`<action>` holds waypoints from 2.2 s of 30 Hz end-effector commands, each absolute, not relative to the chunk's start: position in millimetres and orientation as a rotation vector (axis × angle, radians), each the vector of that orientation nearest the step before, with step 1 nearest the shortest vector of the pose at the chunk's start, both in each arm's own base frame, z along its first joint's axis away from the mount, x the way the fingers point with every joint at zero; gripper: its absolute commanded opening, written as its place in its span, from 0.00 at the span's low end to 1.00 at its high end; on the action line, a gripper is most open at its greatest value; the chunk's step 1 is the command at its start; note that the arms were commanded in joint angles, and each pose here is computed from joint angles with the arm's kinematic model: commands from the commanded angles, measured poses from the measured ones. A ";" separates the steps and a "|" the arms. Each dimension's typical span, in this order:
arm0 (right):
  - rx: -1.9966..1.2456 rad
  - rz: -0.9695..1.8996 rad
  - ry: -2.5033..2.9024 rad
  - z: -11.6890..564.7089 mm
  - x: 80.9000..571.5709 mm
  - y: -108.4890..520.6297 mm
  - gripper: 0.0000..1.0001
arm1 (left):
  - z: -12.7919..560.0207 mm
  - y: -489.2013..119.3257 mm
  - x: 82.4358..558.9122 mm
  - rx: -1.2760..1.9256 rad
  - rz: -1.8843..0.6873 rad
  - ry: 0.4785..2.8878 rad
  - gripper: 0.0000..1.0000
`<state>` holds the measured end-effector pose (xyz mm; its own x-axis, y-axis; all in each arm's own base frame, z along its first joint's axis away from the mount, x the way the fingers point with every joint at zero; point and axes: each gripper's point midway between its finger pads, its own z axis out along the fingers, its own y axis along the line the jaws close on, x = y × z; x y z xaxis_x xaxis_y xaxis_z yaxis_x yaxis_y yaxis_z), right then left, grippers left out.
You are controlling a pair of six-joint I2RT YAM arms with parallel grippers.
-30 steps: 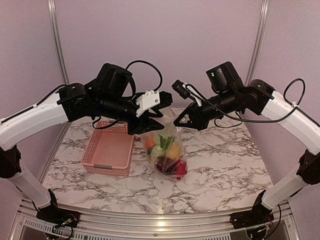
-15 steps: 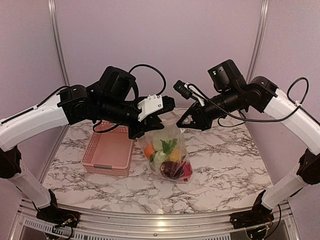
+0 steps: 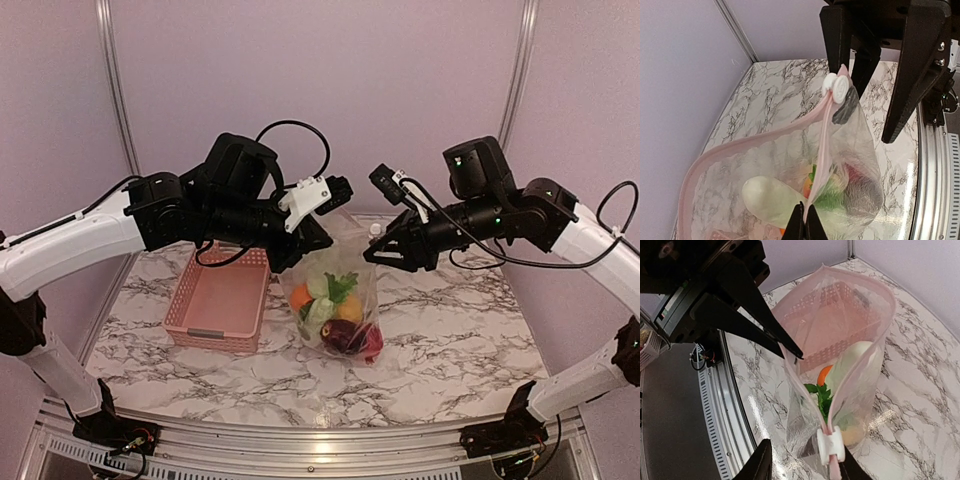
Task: Place the food in the zip-top bag and seal the zipper
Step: Pass from the right arm to the left, then pass from the left arm to the right, then hold the zipper from the zipper food storage bag.
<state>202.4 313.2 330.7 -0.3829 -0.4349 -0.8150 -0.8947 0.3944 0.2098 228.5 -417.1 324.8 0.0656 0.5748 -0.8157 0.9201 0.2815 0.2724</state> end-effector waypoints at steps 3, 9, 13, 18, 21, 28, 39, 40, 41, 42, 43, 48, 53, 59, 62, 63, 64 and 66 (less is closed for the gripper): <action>-1.006 0.897 1.854 352.2 218.2 305.6 0.27 | 344.5 -428.3 228.4 1.297 -0.569 1.612 0.00; -0.996 0.891 1.829 355.3 222.4 306.3 0.17 | 344.4 -427.7 227.8 1.289 -0.580 1.625 0.00; -0.994 0.872 1.817 356.6 224.8 305.3 0.13 | 343.3 -429.0 226.4 1.291 -0.595 1.635 0.00; -0.992 0.848 1.814 355.6 228.5 304.6 0.13 | 342.9 -428.9 226.4 1.297 -0.592 1.644 0.00; -0.976 0.824 1.824 353.1 233.9 303.0 0.13 | 341.7 -428.3 226.3 1.301 -0.588 1.650 0.00; -0.975 0.773 1.812 349.9 243.8 300.8 0.00 | 338.3 -425.6 228.3 1.300 -0.564 1.662 0.00; -1.118 0.813 1.777 353.1 224.7 308.0 0.00 | 414.4 -427.9 219.4 1.216 -0.682 1.528 0.63; -1.126 0.817 1.769 357.0 222.0 309.2 0.00 | 416.7 -430.0 217.7 1.220 -0.698 1.518 0.64; -1.132 0.821 1.763 360.6 219.7 309.9 0.00 | 416.6 -432.9 215.1 1.233 -0.719 1.512 0.65; -1.141 0.826 1.759 362.7 216.9 310.9 0.00 | 415.3 -436.3 211.4 1.254 -0.744 1.505 0.66; -1.153 0.836 1.751 365.8 212.9 313.0 0.00 | 412.0 -440.1 207.7 1.278 -0.770 1.502 0.65; -1.221 0.870 1.761 366.6 194.6 320.0 0.00 | 404.6 -457.7 196.3 1.307 -0.914 1.503 0.65; -1.236 0.882 1.764 370.2 186.6 317.9 0.00 | 401.3 -463.3 198.7 1.302 -0.922 1.495 0.60; -1.242 0.897 1.763 371.4 183.6 317.9 0.00 | 389.7 -465.7 196.7 1.348 -0.911 1.488 0.49; -1.241 0.896 1.765 370.7 184.1 318.0 0.00 | 384.1 -465.6 195.1 1.364 -0.912 1.497 0.46; -1.242 0.898 1.763 371.2 183.8 318.3 0.00 | 381.2 -465.1 195.0 1.370 -0.908 1.502 0.46; -1.243 0.901 1.759 372.1 183.4 318.6 0.00 | 378.4 -464.6 195.2 1.376 -0.903 1.507 0.46; -1.247 0.904 1.754 372.6 182.9 318.9 0.00 | 371.4 -463.9 195.0 1.388 -0.893 1.522 0.46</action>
<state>189.7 316.0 348.4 -0.2591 -0.4335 -0.8631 -0.9440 0.3028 0.1313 198.3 -462.3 387.3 -0.0079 0.3382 -0.9411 0.9882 0.1467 0.0444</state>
